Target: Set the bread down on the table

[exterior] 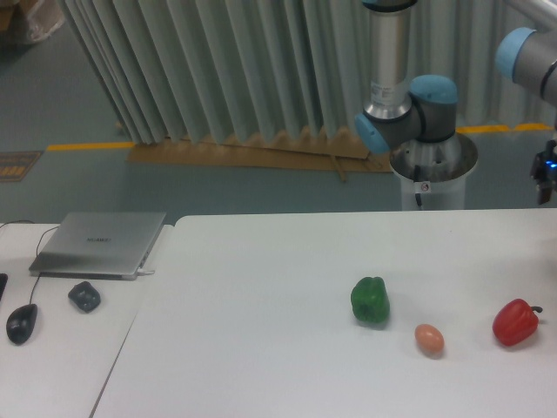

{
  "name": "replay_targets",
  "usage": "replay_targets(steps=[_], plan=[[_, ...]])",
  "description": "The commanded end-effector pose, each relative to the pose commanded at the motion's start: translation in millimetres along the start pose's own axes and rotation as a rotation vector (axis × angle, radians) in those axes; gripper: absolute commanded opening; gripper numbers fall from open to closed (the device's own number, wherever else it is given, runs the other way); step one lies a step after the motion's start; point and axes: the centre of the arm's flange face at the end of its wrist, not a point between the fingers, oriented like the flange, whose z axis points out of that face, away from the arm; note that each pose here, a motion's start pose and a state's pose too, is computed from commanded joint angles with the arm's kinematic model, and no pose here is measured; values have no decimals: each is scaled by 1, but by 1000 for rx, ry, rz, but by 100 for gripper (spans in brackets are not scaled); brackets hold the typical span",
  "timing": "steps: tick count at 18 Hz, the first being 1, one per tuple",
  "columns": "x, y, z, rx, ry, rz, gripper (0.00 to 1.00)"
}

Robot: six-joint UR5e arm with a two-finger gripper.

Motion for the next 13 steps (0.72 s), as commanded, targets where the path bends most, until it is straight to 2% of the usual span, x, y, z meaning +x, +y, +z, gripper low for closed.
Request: replay_targets(steps=[13], plan=[[0, 39, -2, -20, -2, -6, 100]])
